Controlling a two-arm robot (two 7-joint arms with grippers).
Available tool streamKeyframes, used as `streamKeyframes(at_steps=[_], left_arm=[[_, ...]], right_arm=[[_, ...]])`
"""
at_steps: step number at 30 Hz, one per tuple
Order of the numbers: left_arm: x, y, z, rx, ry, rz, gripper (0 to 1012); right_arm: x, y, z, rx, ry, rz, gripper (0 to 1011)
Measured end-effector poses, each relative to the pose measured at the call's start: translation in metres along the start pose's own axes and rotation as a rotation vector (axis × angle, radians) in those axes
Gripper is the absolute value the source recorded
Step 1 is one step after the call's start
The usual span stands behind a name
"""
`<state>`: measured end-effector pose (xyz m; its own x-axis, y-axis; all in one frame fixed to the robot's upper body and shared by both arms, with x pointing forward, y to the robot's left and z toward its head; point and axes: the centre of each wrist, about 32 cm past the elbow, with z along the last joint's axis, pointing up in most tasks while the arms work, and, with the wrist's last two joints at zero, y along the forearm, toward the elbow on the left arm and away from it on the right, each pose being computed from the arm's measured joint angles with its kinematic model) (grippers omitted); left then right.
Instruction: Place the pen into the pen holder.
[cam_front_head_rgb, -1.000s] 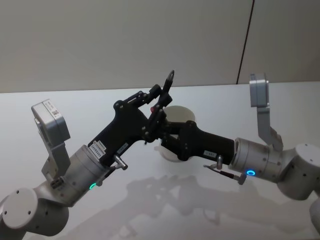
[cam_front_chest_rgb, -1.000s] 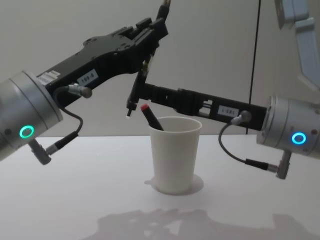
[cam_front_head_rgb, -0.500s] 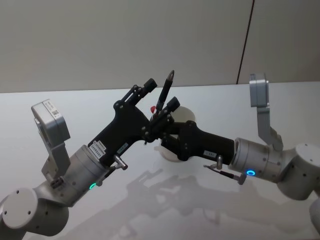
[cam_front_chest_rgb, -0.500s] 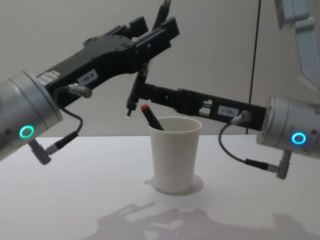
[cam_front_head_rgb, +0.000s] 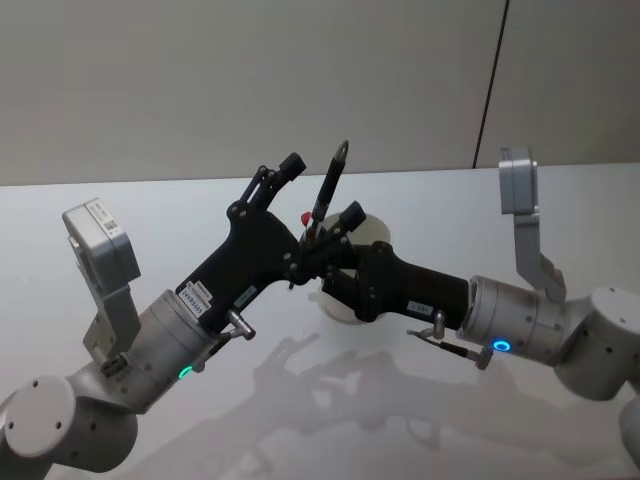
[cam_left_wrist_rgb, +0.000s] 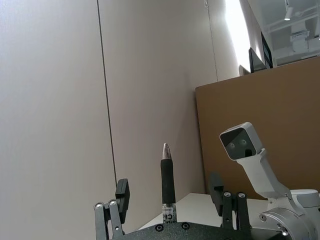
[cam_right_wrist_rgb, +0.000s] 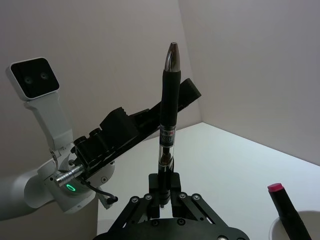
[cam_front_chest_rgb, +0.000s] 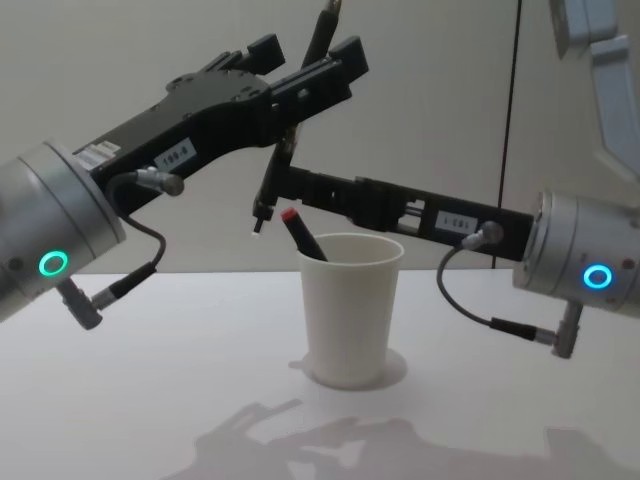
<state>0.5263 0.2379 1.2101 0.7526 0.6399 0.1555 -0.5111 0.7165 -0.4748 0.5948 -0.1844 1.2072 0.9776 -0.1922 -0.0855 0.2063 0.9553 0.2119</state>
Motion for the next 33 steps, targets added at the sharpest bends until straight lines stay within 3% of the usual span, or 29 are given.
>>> streamKeyframes(at_steps=[15,33], left_arm=[[0.0000,0.0000,0.0000,0.000,0.000,0.000,1000],[0.0000,0.0000,0.0000,0.000,0.000,0.000,1000]], right_arm=[[-0.0008,-0.0007,0.0010,0.001,-0.007,-0.011,116],[-0.0041,-0.0091,0.0069,0.013,-0.050,-0.100,116]])
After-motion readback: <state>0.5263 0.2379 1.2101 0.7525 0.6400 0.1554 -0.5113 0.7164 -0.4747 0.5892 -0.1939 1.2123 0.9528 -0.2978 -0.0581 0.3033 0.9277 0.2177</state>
